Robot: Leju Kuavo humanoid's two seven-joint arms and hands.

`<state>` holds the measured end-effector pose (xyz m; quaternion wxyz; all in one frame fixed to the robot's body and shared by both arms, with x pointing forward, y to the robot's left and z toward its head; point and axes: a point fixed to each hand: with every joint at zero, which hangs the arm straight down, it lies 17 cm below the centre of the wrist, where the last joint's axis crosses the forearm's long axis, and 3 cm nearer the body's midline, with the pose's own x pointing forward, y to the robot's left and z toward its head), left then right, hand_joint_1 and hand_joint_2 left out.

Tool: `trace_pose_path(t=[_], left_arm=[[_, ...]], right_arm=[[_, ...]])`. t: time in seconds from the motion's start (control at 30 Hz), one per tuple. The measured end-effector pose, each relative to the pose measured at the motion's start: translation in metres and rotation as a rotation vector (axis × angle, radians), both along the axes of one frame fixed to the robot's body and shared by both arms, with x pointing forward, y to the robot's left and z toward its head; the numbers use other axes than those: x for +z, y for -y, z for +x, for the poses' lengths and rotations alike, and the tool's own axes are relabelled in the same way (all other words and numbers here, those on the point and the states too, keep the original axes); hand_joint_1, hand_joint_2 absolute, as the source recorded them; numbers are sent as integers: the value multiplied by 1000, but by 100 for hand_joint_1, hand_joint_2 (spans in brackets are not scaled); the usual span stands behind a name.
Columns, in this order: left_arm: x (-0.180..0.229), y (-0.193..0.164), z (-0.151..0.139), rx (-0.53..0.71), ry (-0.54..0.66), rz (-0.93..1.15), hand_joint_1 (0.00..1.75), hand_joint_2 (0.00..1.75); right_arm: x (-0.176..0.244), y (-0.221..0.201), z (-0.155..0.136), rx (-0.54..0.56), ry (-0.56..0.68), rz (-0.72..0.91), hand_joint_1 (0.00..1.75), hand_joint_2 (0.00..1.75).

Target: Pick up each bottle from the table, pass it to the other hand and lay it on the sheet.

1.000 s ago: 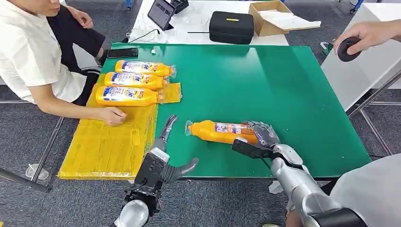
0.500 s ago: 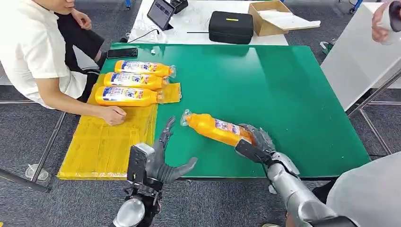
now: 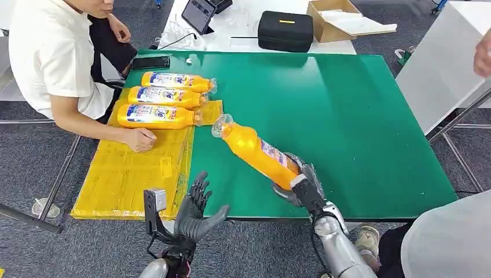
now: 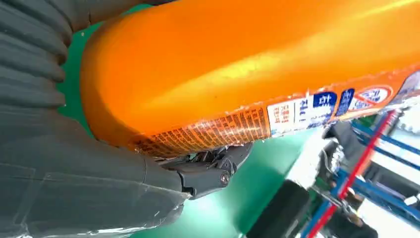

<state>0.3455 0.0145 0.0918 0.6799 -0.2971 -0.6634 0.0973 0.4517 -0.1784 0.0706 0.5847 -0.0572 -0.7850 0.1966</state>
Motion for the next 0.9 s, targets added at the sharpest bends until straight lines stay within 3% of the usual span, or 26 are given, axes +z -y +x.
trace_pose_path(t=[0.07, 0.17, 0.27, 0.47, 0.6, 0.9], left_arm=[[-6, -5, -2, 9, -23, -9, 0, 175], [-4, -4, -3, -6, -33, -52, 0, 175], [12, 1, -5, -45, 4, -103, 0, 175], [39, 12, -5, -110, 101, -115, 0, 175], [43, 11, -1, -106, 109, -119, 0, 175], [54, 1, 14, -69, 128, -141, 0, 175]], right_arm=[[13, -12, -10, 15, 28, 45, 148, 175], [26, -35, -20, 56, 54, 73, 159, 175], [32, -60, -27, 109, 50, 100, 145, 175], [15, -128, -56, 313, 4, 74, 157, 175], [14, -152, -63, 372, 6, 54, 157, 175], [18, -191, -72, 453, 13, 24, 175, 175]])
